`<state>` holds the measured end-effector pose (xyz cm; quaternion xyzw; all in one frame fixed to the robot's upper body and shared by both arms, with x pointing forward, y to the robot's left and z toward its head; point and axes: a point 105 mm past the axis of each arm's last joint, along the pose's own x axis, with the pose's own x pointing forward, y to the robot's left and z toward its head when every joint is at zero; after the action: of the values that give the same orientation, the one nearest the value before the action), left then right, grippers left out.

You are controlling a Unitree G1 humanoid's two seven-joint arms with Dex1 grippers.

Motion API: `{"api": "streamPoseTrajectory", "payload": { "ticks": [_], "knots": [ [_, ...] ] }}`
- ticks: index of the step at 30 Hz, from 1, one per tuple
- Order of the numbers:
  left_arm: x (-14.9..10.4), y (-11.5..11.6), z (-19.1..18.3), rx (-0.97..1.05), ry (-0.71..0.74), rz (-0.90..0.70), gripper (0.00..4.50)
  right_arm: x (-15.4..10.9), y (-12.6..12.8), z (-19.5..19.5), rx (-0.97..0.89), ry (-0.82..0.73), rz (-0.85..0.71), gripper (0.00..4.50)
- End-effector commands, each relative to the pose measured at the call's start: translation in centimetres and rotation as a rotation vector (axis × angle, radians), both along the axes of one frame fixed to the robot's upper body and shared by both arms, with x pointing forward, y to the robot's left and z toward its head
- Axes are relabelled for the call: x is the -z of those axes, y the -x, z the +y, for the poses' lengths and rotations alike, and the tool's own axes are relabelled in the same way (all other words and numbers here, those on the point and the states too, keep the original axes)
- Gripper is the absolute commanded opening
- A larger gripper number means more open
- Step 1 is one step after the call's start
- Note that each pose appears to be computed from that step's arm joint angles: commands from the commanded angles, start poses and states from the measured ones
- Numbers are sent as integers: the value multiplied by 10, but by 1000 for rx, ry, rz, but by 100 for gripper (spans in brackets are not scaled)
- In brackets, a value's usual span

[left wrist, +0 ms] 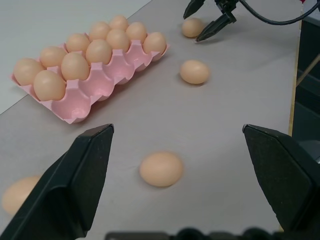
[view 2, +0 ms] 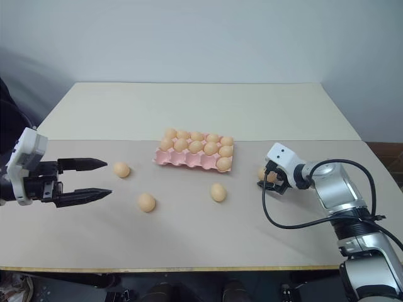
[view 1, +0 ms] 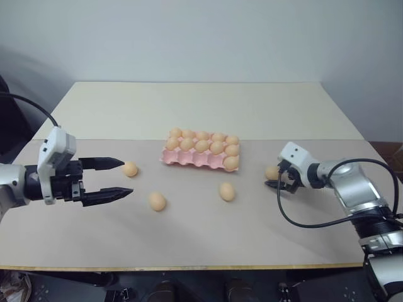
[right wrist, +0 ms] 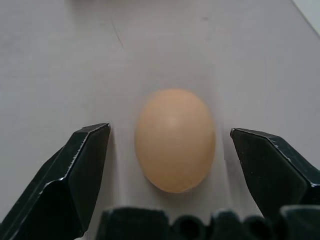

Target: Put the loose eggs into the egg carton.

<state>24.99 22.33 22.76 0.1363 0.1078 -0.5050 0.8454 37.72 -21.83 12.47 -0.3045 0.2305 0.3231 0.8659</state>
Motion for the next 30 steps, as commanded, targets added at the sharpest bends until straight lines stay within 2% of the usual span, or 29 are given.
{"api": "streamPoseTrajectory", "payload": {
  "ticks": [1,5,7,11,15,20,27,30],
  "knots": [
    [-12,4,-1,13,-24,-45,450,-24,-4,6,-30,-22,-75,322],
    [-14,3,0,8,-20,-56,450,-46,-3,22,-70,-61,-130,183],
    [-15,3,-1,10,-15,-61,450,-59,-2,35,-111,-72,-168,158],
    [-18,3,-2,17,0,-69,450,-86,-5,68,-195,-136,-234,158],
    [-17,2,-3,22,2,-66,450,-93,-19,108,-252,-169,-263,158],
    [-18,3,-3,24,2,-65,450,-82,-31,146,-289,-186,-243,158],
    [-17,5,-1,13,-2,-63,450,-59,-31,167,-318,-143,-213,158],
    [-16,5,0,10,-4,-63,450,-58,-33,166,-296,-126,-222,248]
  ]
}}
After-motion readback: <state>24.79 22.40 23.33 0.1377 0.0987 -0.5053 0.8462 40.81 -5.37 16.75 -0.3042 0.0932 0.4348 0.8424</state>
